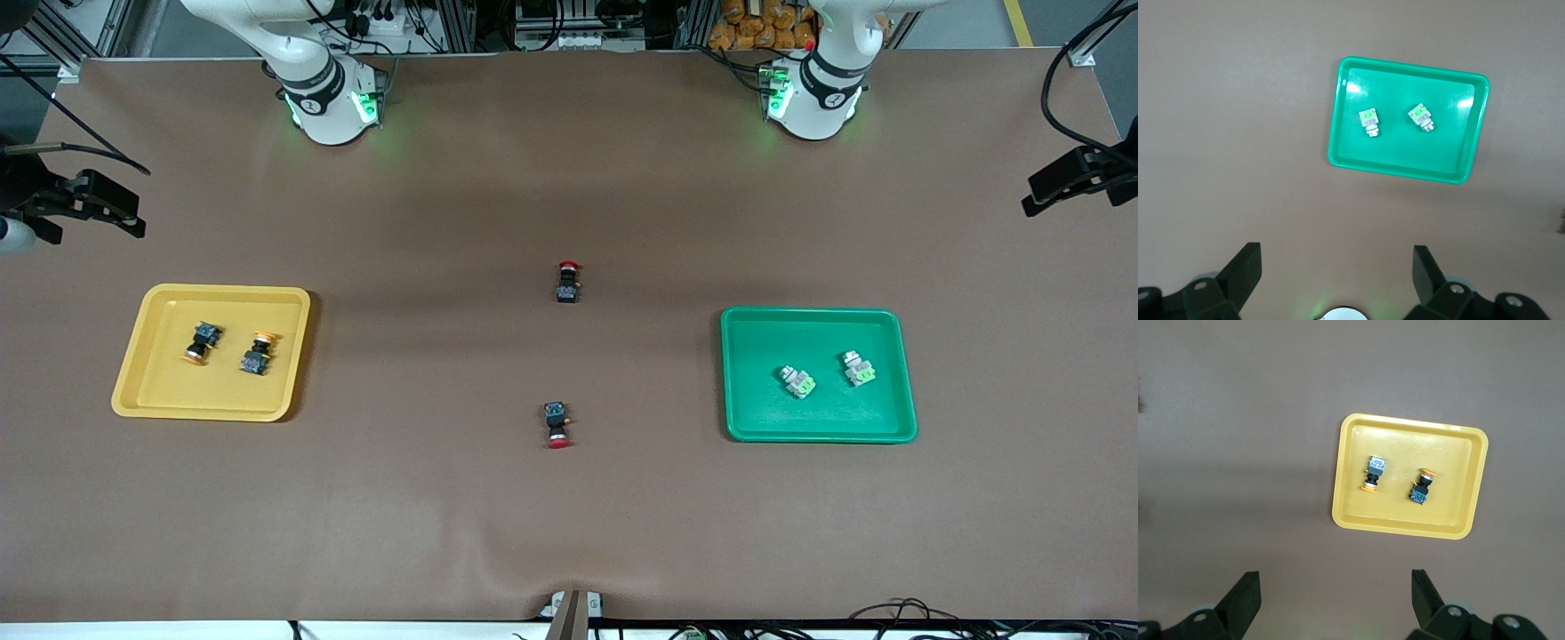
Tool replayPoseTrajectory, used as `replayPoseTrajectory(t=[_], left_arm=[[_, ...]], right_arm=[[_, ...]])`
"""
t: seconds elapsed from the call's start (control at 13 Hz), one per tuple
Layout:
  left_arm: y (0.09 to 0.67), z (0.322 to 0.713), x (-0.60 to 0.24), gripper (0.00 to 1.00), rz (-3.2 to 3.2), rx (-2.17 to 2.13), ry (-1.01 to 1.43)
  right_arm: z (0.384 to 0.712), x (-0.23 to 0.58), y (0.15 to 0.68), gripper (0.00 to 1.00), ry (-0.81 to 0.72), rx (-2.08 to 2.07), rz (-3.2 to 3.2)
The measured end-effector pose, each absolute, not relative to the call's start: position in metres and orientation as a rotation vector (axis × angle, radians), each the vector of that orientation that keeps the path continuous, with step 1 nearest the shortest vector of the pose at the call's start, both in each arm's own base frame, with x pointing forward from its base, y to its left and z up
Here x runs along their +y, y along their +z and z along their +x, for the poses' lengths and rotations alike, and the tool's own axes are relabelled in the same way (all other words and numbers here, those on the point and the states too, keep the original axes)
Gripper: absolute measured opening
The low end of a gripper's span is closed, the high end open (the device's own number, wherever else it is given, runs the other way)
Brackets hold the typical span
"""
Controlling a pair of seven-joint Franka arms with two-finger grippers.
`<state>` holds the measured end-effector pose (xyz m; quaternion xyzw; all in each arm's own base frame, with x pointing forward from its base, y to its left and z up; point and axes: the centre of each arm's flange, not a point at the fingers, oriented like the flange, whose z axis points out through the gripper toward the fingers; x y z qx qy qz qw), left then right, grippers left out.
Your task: Place green and yellow buttons in trays
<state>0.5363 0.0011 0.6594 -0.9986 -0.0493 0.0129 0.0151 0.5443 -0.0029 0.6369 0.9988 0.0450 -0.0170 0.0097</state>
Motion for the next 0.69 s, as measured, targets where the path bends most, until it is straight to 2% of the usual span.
replayPoseTrajectory(t=[0.69], left_arm=[[0.661, 0.532, -0.021, 1.00, -3.109, -0.018, 0.037]], right_arm=[[0.540, 0.004, 0.636, 1.00, -0.029, 0.271, 3.110]])
